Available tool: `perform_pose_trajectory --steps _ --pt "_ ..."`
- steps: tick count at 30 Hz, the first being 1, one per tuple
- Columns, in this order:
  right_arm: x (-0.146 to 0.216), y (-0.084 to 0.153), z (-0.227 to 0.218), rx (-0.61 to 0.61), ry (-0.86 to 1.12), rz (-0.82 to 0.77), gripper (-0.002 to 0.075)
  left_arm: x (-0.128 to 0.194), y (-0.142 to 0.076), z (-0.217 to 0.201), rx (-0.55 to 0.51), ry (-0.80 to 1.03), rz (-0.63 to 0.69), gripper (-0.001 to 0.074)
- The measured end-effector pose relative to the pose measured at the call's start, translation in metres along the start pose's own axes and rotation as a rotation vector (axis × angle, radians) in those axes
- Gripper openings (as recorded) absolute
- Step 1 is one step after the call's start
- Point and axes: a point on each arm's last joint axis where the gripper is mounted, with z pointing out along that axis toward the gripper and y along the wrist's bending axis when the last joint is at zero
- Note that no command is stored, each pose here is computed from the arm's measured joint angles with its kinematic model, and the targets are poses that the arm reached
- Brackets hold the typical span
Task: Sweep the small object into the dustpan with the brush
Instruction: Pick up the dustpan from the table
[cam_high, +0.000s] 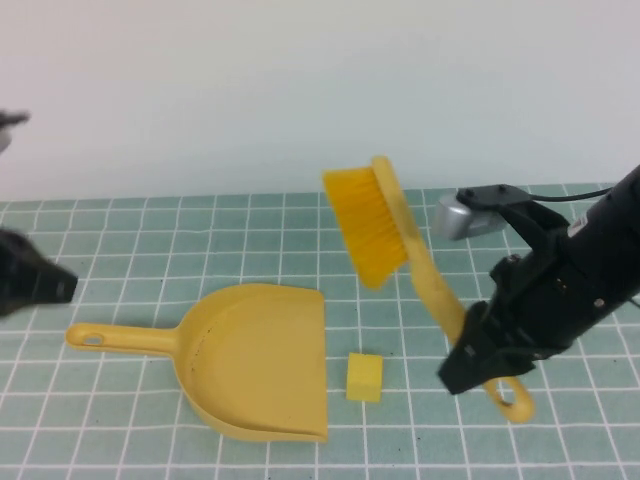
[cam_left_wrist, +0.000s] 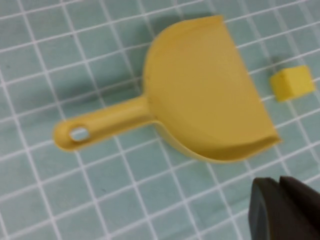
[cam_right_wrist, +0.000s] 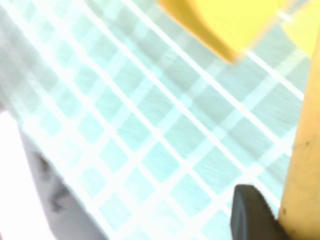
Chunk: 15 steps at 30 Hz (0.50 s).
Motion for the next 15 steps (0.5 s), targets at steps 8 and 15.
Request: perform_pose_trajectory --steps 8,15 --pt "0.006 -0.014 -0.001 0.157 0.068 0.037 0.0167 -0.063 0.042 0.062 0.011 0.190 0.011 0.0577" --pt "0.011 -0.014 -0.002 0.167 0.113 0.053 0.0167 -0.070 0.060 0.121 0.007 0.378 0.106 0.0619"
